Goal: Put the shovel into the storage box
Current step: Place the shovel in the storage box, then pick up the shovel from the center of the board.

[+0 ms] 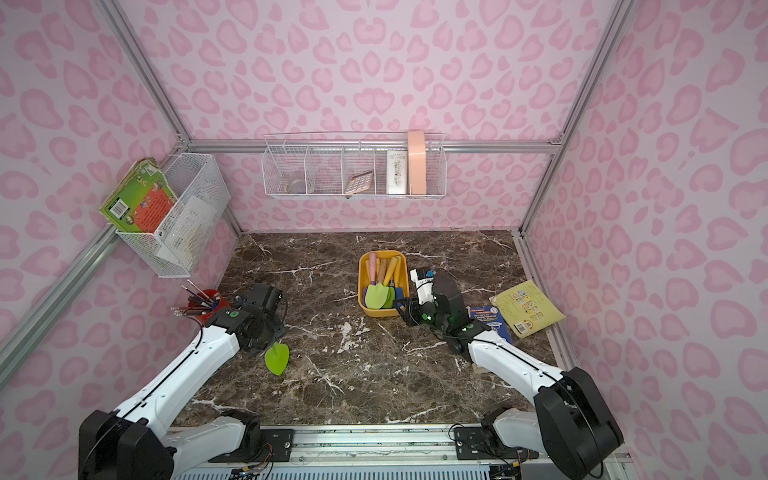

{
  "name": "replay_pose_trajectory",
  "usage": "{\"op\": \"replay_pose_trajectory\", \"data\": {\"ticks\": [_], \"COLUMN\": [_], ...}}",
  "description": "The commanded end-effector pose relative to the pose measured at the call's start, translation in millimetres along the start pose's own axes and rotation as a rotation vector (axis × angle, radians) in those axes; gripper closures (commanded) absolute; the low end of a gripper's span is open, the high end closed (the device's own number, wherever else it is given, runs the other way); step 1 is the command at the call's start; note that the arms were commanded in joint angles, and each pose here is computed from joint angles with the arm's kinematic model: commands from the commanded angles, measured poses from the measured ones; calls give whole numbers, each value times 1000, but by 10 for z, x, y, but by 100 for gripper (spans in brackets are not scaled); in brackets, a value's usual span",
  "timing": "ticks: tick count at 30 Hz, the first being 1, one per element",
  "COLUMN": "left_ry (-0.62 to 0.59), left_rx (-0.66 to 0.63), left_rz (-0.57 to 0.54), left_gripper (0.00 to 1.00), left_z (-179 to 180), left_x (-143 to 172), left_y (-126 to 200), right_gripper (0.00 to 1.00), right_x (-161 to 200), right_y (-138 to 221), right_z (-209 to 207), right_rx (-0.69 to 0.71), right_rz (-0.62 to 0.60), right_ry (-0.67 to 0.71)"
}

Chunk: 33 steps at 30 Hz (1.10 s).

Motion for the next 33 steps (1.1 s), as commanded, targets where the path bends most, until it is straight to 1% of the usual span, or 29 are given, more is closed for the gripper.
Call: {"op": "replay_pose_trajectory", "data": {"ticks": [1,6,12,20,30,33], "left_ry": [-7,7,-1,-38,-57,-66], "left_rx": [-49,-87,-113,-139,-163,-168], "left_rz": [-13,52,78,49,66,67], "left_gripper": [44,49,51,55,62,69], "left_z": [-17,-67,-85,-95,-109,-114], "left_x": [-53,-50,-34,-76,-64,-64], "left_y": [-164,-484,-688,-801,-956,-972], "right_gripper": [67,67,67,67,67,67], "right_x": [65,135,170,202,213,214], "right_y": [80,141,165,148,191,200], "right_z": [20,72,74,78,73,74], "right_rx": [9,-1,2,-14,-1,1], "right_rz": [-4,-4,-9,-11,-25,-28], "right_ry": [33,43,46,28,20,20]}}
Point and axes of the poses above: each gripper's point midway between its finger pads, its own y axis back along the fingers, its own z axis along the line the jaws close on, x = y × z, the point moved 7 cm from there along y, back along the fingers, and after that the axes turned 11 degrees about y, right-handed, at the moved point
